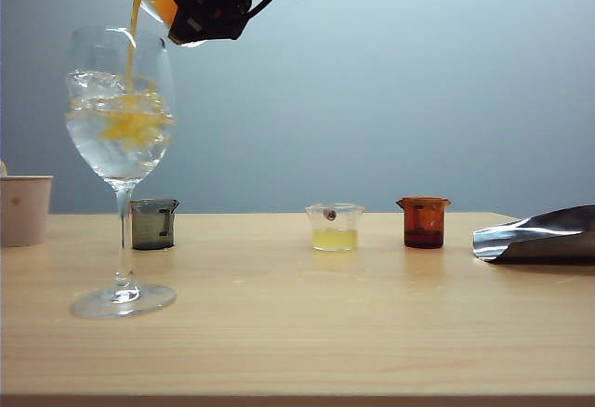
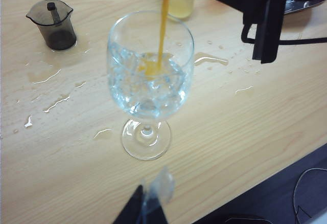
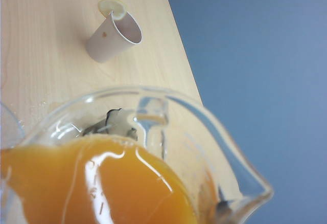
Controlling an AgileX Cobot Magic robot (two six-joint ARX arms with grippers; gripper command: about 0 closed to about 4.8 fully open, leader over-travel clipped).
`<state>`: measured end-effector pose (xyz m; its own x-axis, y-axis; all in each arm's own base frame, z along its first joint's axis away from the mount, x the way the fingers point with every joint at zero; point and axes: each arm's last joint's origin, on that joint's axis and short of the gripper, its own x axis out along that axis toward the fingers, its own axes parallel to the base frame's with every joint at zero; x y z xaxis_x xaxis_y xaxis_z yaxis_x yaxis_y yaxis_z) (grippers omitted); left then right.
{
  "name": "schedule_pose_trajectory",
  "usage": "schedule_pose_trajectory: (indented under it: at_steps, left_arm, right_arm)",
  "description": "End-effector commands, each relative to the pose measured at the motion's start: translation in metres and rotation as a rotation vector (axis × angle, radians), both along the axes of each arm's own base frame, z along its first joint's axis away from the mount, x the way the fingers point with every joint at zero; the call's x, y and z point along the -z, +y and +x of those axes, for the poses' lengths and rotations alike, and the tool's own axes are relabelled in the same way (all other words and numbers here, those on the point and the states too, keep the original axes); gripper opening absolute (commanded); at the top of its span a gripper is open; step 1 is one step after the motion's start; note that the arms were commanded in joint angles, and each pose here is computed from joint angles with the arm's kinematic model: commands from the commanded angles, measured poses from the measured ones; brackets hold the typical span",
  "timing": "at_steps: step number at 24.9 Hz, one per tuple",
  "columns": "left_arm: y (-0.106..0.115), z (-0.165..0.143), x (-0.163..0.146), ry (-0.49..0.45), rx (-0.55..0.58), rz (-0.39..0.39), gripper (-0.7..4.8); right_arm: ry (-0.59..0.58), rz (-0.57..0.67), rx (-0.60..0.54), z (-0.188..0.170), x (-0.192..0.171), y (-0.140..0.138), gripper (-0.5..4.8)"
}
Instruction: Pick up the second measuring cup from the left, pour the orange juice inside into the goblet, and finally put the measuring cup back in its original place.
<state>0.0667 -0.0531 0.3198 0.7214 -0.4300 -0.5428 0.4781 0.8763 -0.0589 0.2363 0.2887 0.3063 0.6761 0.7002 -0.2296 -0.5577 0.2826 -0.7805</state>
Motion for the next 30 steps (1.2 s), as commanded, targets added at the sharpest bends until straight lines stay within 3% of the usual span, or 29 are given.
schedule_pose_trajectory:
  at_steps: [1,30]
  left_arm:
    - [0.0000,0.0001,-0.0010,-0.010,0.004,-0.001,-0.05]
    - [0.0000,0.0001,-0.0011,-0.009,0.002,-0.004,-0.05]
  right_arm:
    - [-0.053,0.042,-0.004,-0.0005,-0.0094,0.0007,1.35]
    - [-0.234,-0.067,-0.038,-0.0066,-0.0141,0.0063,1.34]
